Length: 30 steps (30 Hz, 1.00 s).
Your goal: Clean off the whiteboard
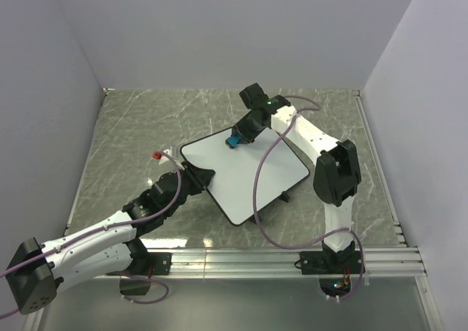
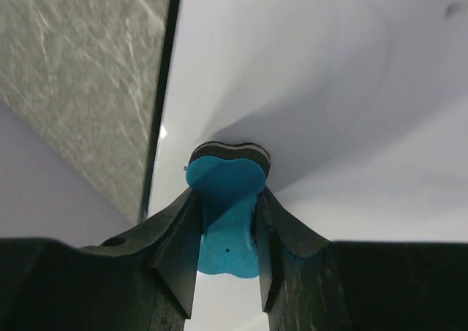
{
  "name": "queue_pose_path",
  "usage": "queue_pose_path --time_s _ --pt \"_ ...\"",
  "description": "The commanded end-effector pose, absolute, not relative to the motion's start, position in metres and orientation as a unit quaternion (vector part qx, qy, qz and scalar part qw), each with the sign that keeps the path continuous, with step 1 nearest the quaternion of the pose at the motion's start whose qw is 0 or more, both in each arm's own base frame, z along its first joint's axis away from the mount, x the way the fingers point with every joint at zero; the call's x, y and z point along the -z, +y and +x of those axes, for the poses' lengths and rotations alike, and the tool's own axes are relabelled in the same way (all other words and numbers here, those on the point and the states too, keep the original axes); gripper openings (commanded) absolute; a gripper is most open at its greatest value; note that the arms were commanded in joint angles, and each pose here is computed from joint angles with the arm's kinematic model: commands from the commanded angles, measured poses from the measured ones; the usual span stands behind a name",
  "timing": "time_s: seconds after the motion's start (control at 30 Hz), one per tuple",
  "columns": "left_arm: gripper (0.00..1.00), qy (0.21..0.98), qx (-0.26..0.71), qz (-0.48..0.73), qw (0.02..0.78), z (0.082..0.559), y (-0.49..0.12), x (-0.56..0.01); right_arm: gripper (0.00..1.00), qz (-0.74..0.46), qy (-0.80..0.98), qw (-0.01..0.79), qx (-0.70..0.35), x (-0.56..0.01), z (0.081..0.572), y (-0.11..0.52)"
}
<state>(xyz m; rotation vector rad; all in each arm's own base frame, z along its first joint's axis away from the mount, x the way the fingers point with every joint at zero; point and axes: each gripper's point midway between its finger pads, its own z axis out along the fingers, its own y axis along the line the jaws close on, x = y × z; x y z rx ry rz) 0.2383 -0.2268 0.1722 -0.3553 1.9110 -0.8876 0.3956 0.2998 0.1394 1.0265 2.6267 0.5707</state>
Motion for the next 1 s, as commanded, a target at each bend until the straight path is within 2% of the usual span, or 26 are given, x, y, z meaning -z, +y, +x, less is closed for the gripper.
queue_pose_path --time_s 0.0,0.2,0.5,0.73,0.97 --pt "0.00 0.875 0.219 0.008 0.431 0.207 -0.201 -0.093 0.00 0.361 0.917 0.037 -0.167 -0.098 0.335 0.315" --pt "0.00 0.876 0.218 0.008 0.431 0.207 -0.201 -0.092 0.00 0.369 0.917 0.029 -0.146 -0.084 0.329 0.302" --pt "0.00 0.876 0.222 0.011 0.429 0.206 -0.202 -0.092 0.00 0.400 0.907 0.051 -0.119 -0.062 0.371 0.249" --pt "0.00 0.877 0.222 0.012 0.426 0.205 -0.203 -0.091 0.00 0.446 0.891 0.066 -0.057 -0.051 0.386 0.150" --pt "0.00 0.872 0.220 0.002 0.437 0.207 -0.199 -0.095 0.00 0.501 0.856 0.120 -0.027 -0.081 0.355 0.057"
